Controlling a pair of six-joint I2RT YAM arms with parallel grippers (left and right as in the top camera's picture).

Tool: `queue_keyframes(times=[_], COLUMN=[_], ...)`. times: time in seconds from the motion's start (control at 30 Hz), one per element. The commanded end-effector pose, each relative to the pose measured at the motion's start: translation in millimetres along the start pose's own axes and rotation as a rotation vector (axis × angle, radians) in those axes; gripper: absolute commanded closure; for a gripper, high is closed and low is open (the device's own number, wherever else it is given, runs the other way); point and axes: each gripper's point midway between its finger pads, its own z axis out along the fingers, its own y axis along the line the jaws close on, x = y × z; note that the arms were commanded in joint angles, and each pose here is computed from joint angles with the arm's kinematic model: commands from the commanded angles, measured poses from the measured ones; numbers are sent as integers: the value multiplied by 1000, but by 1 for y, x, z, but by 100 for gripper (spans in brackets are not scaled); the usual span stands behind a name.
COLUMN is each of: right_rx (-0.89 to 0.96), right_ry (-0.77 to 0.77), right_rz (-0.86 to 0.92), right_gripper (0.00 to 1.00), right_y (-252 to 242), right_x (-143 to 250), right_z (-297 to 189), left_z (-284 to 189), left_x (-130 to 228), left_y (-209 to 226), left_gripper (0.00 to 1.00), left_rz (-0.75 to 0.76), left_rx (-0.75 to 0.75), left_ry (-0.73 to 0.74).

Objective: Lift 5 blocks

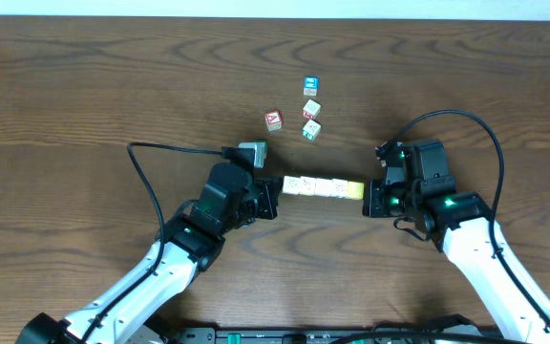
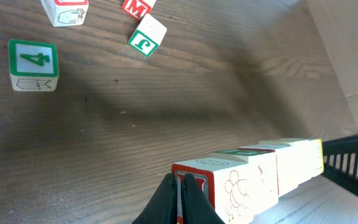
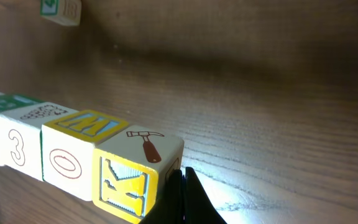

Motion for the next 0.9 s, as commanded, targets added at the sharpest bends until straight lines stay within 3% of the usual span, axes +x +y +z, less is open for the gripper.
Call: queue_keyframes(times=[0.0,0.87], right_rx=[-399,-389], right_ry=[50,63], right_rz=[-121,-120], right_gripper=[99,99], right_y=[92,90], right_x=[2,5], right_z=[-25,-24], left_z=[-7,-7], left_x=[19,19], left_y=[-66,-66], left_gripper=[93,93], left_rz=[44,44], left_rx=[273,273], left_ry=[137,136])
